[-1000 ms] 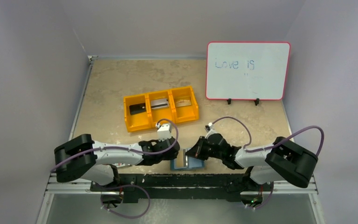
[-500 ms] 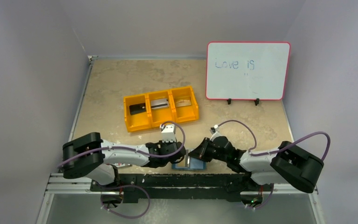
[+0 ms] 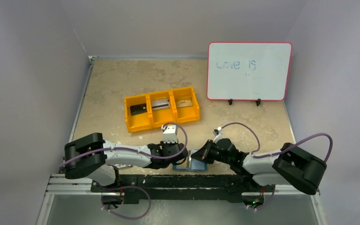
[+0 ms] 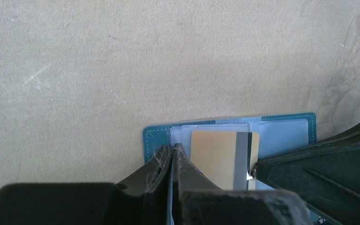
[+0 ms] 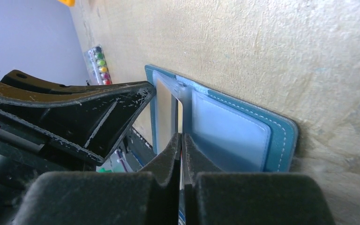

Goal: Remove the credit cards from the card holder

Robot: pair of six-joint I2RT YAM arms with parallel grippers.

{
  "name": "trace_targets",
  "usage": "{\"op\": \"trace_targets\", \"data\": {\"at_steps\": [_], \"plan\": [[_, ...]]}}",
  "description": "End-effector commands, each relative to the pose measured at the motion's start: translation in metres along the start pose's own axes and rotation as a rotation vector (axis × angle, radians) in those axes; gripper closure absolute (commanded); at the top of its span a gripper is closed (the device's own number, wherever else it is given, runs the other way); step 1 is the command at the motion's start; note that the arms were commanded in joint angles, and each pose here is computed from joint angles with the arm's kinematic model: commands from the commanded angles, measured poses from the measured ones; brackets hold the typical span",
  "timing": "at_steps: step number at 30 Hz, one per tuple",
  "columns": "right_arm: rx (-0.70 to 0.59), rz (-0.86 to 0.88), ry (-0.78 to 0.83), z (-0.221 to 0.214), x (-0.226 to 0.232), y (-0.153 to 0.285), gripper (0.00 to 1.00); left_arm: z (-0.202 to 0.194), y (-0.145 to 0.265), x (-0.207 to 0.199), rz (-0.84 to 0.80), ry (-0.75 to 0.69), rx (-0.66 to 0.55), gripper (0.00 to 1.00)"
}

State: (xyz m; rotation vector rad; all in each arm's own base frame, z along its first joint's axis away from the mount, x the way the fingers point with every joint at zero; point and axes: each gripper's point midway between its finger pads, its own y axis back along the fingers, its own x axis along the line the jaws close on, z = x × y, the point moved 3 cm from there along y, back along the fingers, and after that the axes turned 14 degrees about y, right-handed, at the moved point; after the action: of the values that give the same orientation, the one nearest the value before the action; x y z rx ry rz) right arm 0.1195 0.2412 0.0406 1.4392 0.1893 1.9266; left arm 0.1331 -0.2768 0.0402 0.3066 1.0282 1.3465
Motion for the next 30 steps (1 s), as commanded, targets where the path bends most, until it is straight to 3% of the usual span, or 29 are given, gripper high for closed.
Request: {"op": "trace_targets", "data": {"at_steps": [1, 15, 20, 24, 30], "plan": [[-0.045, 0.011, -0.017, 0.008, 0.003, 0.005, 1.0, -0.022, -0.005, 0.039, 0.127, -0.075, 0.082, 0.98], [-0.058, -0.033, 0.002, 0.013, -0.005, 0.014, 1.0, -0.018, -0.001, 0.025, 0.08, -0.084, 0.076, 0.99], [-0.041, -0.007, 0.006, 0.013, 0.001, 0.008, 0.93, -0.017, 0.001, 0.02, 0.062, -0.083, 0.073, 0.97], [-0.06, 0.052, -0.013, 0.014, 0.008, 0.009, 0.79, -0.018, 0.003, 0.017, 0.043, -0.082, 0.079, 0.96], [-0.04, 0.026, -0.004, 0.014, 0.008, 0.005, 0.72, -0.017, 0.004, 0.013, 0.035, -0.085, 0.078, 0.96]]}}
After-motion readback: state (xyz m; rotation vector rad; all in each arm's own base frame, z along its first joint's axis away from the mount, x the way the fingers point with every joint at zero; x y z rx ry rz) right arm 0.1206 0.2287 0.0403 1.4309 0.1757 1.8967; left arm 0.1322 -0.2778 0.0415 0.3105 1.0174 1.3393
